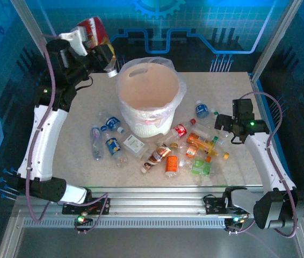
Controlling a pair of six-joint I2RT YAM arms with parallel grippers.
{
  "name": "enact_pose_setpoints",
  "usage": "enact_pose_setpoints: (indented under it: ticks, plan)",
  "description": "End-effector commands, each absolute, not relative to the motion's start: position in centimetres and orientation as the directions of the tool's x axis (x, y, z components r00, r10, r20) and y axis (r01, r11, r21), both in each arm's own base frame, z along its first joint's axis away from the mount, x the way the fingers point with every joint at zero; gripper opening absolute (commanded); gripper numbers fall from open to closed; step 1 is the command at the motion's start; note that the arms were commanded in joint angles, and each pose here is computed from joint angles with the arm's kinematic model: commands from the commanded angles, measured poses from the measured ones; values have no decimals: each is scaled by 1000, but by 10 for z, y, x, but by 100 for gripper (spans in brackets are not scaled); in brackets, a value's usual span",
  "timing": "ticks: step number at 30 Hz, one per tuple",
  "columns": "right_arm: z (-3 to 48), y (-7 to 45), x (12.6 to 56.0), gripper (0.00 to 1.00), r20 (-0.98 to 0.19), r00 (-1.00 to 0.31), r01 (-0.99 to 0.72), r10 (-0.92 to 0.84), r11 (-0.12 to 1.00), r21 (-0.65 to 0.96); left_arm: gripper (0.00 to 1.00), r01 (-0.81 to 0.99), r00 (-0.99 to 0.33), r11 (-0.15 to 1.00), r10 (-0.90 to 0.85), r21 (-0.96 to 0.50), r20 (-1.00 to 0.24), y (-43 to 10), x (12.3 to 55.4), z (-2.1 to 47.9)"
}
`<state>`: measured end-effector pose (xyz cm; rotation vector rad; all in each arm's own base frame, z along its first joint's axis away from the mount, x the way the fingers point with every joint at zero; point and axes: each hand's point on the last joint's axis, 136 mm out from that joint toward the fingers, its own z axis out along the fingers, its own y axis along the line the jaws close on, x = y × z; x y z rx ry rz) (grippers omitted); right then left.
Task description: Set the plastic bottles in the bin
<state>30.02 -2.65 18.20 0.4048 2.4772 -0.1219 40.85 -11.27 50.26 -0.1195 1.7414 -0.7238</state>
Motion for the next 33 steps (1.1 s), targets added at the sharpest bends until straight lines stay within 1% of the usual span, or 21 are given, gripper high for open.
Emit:
enact_pose_setpoints:
  ticks: [1, 8, 14, 25, 30, 33]
  plan:
    - [187, -29, 298, 100, -586, -753, 349, 300, 937, 32, 21, 398, -277, 792, -378, -464, -883, -146, 415, 524]
    - [181, -29, 294, 100, -574, -757, 358, 312, 933, 36, 21, 549, -257, 744, -283, -381, -924, -217, 415, 545]
    - [177, -29, 291, 100, -565, -761, 361, 319, 932, 40, 21, 624, -245, 720, -188, -303, -951, -260, 417, 535]
    - [185, -25, 288, 100, -571, -753, 353, 326, 933, 68, 20, 655, -279, 714, -77, -248, -957, -281, 419, 503]
    - [188, -24, 288, 99, -583, -743, 351, 328, 933, 78, 19, 648, -295, 729, -23, -218, -955, -283, 426, 478]
    - [188, -24, 287, 100, -581, -745, 349, 327, 934, 77, 20, 637, -312, 745, 17, -196, -950, -283, 430, 458]
